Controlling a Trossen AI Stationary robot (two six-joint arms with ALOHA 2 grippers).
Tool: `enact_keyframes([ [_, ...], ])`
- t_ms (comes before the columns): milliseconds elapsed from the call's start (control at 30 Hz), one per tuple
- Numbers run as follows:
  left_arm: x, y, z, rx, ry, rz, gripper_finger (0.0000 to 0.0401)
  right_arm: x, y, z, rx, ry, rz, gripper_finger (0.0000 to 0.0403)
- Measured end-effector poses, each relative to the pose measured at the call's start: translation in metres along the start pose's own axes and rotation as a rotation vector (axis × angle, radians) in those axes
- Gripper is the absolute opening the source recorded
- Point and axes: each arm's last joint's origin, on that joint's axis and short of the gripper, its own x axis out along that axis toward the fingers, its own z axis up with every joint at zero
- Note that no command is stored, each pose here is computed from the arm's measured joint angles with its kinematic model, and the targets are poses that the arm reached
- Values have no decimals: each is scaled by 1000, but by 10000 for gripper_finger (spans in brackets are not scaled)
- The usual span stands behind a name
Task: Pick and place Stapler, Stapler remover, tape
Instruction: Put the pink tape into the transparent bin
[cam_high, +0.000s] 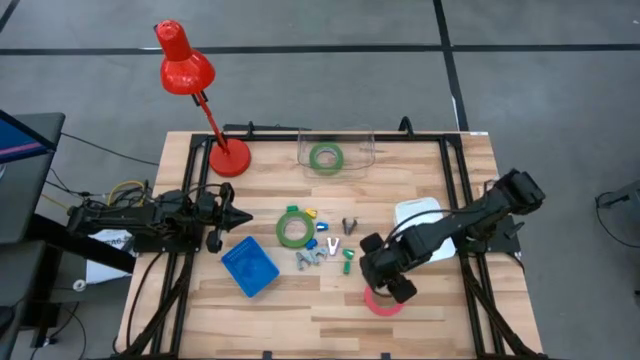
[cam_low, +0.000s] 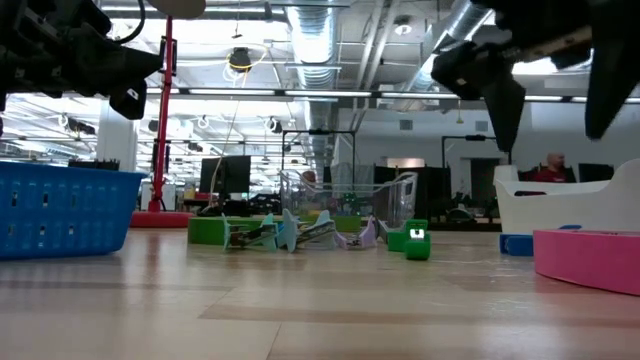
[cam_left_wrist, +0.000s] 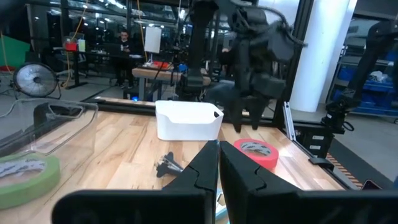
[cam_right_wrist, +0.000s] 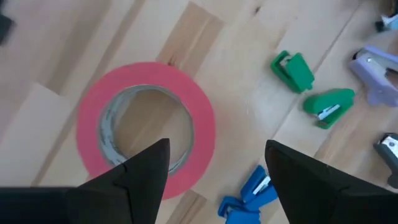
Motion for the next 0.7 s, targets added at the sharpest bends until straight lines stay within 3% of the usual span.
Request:
enact_keyframes([
  [333, 1, 0, 0, 0, 6, 1, 8, 38, 14, 5, -36, 96, 0, 256],
  [700, 1, 0, 0, 0, 0, 0, 8, 68, 13, 4, -38, 181, -24, 256],
])
